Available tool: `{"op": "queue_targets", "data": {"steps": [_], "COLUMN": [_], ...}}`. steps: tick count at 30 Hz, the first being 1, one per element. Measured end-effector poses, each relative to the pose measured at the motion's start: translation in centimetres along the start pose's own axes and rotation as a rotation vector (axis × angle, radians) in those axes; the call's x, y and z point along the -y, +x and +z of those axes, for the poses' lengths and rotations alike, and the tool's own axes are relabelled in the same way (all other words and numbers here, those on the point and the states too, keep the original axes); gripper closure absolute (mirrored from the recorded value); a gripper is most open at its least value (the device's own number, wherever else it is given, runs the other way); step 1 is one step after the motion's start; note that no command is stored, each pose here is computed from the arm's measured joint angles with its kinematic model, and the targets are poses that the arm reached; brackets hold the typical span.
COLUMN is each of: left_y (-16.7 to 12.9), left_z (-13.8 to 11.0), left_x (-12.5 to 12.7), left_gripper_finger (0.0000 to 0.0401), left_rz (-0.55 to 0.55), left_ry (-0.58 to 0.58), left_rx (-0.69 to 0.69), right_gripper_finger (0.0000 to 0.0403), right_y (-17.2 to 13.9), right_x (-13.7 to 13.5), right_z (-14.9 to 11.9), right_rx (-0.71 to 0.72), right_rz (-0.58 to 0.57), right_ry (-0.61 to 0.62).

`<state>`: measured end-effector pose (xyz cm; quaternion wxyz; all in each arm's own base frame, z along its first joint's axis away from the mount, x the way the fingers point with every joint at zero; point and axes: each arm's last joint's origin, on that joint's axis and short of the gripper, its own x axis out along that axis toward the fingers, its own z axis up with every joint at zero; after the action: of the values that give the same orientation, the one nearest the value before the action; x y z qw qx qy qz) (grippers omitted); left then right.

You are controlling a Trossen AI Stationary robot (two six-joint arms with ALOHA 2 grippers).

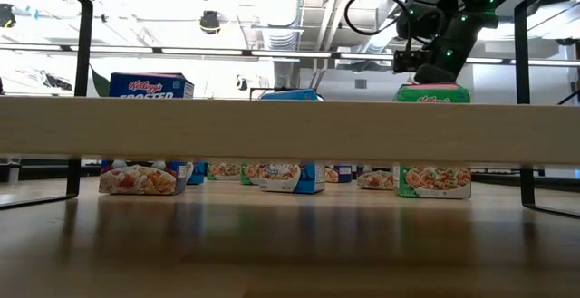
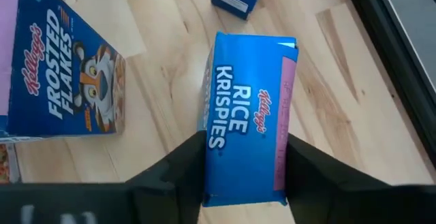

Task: Stack cereal on shelf
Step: Put the top light blue cereal box on the shelf

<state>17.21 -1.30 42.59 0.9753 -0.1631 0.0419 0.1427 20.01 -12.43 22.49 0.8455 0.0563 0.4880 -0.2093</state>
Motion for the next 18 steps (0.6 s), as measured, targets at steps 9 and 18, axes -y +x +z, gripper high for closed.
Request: {"op": "queue_targets", "data": {"steps": [9,18], "left_y": [1.1,2.4], "left_z": [-0.5,-0.2], "left_x": [0.3,0.4], "left_gripper_finger": [0.0066,0.0066], "left_rz": [0.01,-0.052], "left_ry": [0.02,0.019], "left_rx": [-0.023,-0.007], "right_gripper_finger": [0.0259,0.0252], "right_y": [-1.9,-9.0], "right_x": [0.2,0.3], "right_z": [0.7,3.1], "right_rx": [0.048,0.216], "right_rz": [-0.008,-0.024], "right_ry": [0.002,-0.008]}}
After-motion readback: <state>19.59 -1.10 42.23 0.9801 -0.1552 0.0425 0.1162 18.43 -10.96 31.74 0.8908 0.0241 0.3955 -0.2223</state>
